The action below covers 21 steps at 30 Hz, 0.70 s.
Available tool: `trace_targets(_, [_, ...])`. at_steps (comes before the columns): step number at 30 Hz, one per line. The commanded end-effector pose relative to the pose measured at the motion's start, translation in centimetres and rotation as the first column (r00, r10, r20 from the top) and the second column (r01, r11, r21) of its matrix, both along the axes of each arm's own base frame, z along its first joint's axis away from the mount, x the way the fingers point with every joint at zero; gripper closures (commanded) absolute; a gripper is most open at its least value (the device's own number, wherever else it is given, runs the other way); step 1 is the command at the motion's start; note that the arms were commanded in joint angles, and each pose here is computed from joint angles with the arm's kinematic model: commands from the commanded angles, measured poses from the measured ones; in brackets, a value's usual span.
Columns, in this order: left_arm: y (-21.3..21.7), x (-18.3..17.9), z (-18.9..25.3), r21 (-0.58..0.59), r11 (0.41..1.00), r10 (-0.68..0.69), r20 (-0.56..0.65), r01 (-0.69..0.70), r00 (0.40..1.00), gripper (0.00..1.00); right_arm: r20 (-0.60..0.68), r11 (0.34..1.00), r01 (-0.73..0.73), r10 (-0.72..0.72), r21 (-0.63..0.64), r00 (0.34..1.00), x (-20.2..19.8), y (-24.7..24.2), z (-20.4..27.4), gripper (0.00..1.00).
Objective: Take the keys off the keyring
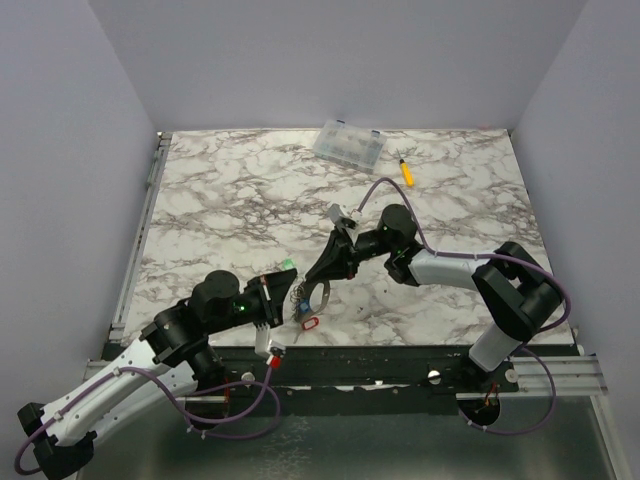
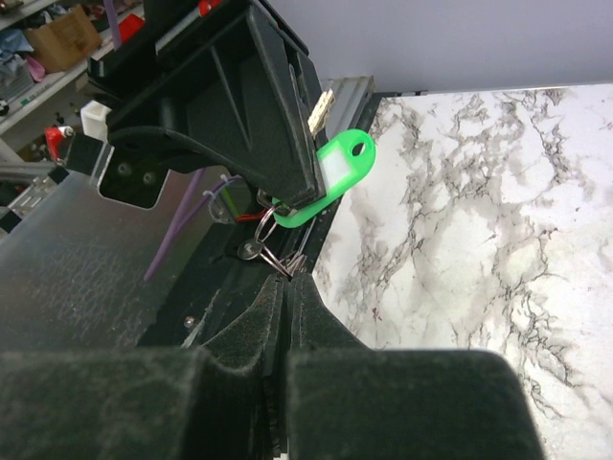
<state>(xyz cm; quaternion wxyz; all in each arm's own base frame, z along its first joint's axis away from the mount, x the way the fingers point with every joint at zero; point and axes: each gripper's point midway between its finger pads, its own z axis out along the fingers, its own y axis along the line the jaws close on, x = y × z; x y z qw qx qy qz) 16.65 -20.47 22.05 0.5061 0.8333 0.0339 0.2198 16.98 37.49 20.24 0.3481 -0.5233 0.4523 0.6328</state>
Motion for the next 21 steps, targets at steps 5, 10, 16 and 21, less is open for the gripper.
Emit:
trace_targets(5, [-0.2,-1.4,-2.3,0.04,0.997,-0.066,-0.035,0.067,0.997,1.0,-0.015,0.999,0.016,-0.015,0.044,1.0,0.4,-0.1,1.3,0.99])
trace_targets(10, [-0.2,-1.2,-2.0,0.037,0.998,-0.059,-0.035,0.06,0.998,1.0,-0.006,0.999,0.009,-0.009,0.042,1.0,0.3,-0.1,1.0,0.99])
trace_targets(16, [-0.6,-0.4,0.2,-0.025,0.999,-0.023,-0.043,0.022,0.999,1.0,0.031,1.0,-0.009,0.008,0.027,0.999,0.0,-0.3,0.1,0.99])
trace_targets(21, [-1.3,0.1,1.5,-0.059,0.998,-0.015,-0.062,0.012,0.998,1.0,0.071,1.0,-0.028,0.028,0.008,0.997,-0.4,0.0,-0.5,0.99])
